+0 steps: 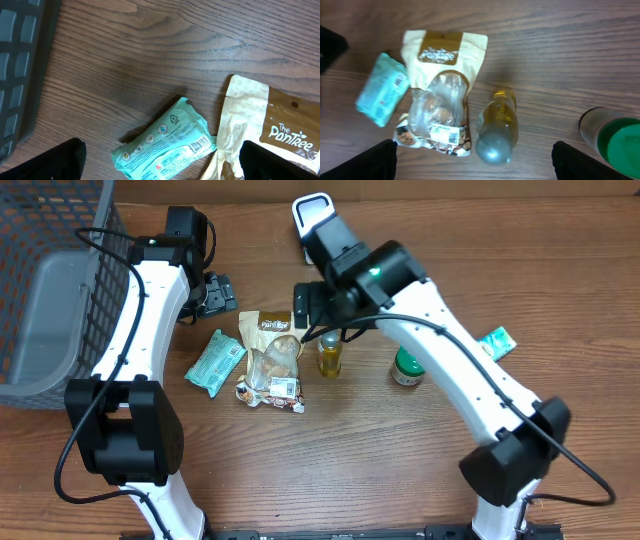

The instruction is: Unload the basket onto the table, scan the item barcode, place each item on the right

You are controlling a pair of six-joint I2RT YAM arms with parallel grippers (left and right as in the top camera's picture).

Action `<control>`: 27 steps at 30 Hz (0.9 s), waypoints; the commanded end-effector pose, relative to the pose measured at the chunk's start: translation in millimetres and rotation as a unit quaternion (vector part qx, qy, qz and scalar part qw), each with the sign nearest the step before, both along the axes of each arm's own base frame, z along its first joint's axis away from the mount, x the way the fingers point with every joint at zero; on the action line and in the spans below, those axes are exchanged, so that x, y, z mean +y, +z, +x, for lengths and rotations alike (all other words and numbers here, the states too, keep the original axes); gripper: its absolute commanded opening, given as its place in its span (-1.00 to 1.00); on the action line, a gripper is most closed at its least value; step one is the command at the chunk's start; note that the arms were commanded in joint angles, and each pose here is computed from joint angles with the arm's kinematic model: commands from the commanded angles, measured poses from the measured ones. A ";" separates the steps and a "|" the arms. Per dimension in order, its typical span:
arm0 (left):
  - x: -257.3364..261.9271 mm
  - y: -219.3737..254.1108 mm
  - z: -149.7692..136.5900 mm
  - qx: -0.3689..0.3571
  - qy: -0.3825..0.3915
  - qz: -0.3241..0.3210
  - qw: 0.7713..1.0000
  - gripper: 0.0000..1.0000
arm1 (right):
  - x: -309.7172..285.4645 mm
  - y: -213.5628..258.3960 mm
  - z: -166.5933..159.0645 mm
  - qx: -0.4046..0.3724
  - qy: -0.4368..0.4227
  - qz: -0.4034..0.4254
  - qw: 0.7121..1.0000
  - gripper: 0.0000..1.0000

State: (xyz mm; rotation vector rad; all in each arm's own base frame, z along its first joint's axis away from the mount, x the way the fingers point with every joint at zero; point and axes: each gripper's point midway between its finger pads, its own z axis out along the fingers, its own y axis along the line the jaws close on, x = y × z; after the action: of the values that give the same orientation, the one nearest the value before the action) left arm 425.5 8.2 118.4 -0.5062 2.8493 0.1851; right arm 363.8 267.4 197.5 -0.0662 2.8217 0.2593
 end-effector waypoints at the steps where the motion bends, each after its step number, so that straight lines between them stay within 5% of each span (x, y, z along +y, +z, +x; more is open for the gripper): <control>1: 1.4 3.1 4.7 -0.005 -0.007 0.008 1.000 0.99 | 4.0 -16.6 8.0 0.000 -0.002 -0.026 1.000 0.91; 20: 1.4 3.1 4.7 -0.005 -0.007 0.008 1.000 0.99 | -8.1 -86.9 -13.3 0.087 -0.023 -0.077 0.993 0.89; 27: 1.4 3.1 4.7 -0.005 -0.007 0.008 1.000 0.99 | -8.4 -90.6 -13.9 0.089 -0.023 -0.077 0.993 0.59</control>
State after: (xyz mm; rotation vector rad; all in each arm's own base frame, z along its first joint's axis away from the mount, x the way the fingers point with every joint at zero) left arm 425.4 8.2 118.4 -0.5063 2.8497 0.1852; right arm 351.5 258.4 107.8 -0.0143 3.0126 0.0434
